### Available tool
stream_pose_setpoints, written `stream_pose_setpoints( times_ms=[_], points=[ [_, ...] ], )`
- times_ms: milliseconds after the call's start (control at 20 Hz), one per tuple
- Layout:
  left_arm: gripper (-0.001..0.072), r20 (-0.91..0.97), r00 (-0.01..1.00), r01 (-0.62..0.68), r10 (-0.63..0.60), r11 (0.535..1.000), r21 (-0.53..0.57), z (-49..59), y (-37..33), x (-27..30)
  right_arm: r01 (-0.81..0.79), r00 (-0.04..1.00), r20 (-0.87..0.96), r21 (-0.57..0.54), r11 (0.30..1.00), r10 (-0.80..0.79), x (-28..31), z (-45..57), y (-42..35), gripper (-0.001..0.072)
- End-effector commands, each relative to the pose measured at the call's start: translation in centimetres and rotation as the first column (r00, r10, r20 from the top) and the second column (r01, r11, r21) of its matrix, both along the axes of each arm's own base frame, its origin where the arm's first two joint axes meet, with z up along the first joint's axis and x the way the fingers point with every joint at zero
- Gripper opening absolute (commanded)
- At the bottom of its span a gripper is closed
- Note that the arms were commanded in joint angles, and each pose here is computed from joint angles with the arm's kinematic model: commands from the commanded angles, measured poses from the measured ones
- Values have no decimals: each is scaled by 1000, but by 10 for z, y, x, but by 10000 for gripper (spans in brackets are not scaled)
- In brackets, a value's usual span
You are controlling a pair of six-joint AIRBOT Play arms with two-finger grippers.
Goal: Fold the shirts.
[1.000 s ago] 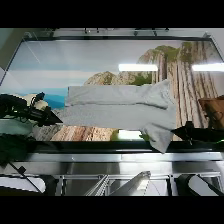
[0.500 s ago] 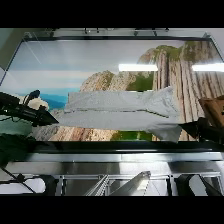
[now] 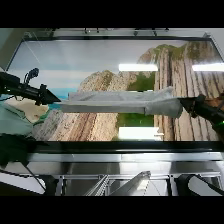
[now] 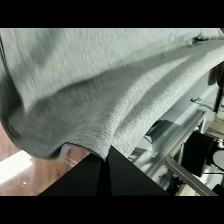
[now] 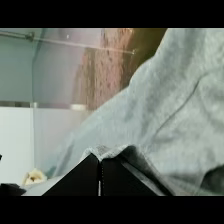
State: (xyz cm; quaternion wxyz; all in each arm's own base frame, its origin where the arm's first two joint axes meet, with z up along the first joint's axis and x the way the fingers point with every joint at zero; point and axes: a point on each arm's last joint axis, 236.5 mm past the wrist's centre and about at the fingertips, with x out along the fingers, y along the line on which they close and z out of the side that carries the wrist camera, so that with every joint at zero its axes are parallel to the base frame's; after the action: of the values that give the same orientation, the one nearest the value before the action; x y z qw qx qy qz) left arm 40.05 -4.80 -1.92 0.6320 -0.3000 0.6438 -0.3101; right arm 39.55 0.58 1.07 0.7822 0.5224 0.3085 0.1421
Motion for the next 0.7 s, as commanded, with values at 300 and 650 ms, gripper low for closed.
stream_pose_setpoints(
  times_ms=[300,650],
  points=[
    [8,-2,1000,-3,3,1000,16,-66,-7,80,-35,998,-60,-40,999,33,82,-82,6,12],
    [295,-103,993,54,-57,998,-32,-56,-4,57,-239,962,-154,-75,968,225,45,-85,10,335]
  ],
)
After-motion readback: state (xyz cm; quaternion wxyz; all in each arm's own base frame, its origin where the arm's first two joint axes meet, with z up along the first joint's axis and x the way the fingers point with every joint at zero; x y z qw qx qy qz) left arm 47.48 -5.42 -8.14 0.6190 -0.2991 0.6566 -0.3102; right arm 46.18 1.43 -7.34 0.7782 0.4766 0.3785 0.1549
